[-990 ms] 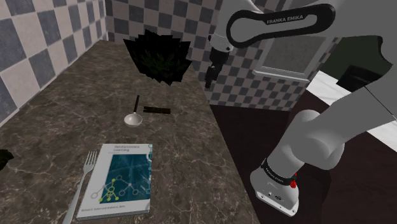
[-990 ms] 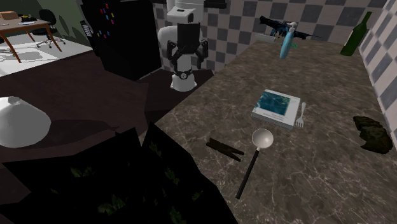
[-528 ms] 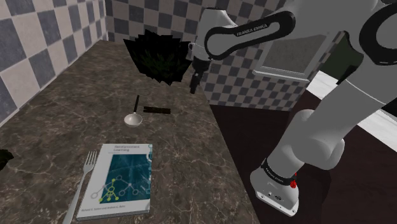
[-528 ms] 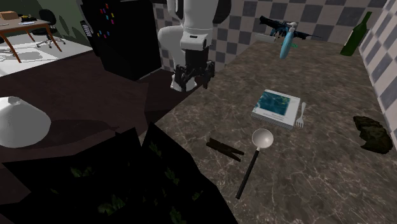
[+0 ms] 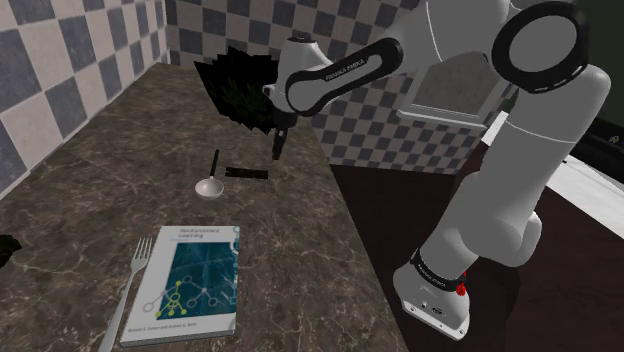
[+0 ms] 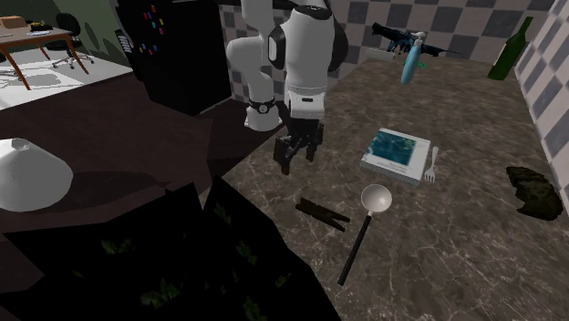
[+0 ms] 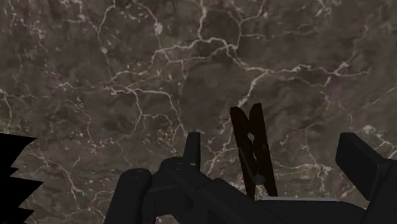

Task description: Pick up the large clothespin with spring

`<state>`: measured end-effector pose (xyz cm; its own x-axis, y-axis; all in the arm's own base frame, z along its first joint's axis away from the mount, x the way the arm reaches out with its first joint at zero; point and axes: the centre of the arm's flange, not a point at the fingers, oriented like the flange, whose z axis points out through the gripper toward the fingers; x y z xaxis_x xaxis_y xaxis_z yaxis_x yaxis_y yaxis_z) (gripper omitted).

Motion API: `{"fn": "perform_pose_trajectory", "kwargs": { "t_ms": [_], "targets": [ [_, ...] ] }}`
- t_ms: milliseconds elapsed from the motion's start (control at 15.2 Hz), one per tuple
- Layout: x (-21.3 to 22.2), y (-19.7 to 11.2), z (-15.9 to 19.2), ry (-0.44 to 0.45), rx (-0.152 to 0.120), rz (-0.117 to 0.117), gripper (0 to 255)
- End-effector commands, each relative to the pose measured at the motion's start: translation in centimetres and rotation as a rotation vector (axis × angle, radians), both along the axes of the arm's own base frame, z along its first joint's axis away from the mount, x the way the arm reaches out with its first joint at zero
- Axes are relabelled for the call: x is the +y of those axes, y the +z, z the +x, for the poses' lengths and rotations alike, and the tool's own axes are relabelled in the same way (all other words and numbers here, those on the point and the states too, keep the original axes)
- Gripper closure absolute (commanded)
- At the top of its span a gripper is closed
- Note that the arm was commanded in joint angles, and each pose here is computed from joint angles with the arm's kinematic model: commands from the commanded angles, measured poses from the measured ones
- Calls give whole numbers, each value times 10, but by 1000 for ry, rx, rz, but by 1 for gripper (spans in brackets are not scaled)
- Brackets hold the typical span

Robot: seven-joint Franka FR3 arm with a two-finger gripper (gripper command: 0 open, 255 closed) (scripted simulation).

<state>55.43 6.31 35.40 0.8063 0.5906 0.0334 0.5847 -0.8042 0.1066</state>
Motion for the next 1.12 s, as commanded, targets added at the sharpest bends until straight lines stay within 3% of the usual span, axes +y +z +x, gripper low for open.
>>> {"fn": "perform_pose_trajectory", "kwargs": {
  "t_ms": [0,462,1056],
  "targets": [
    [11,-18,16,54,-5,-2,0],
    [52,-72,64,225,-18,-9,0],
    [52,-112,64,225,-18,-9,0]
  ]
}}
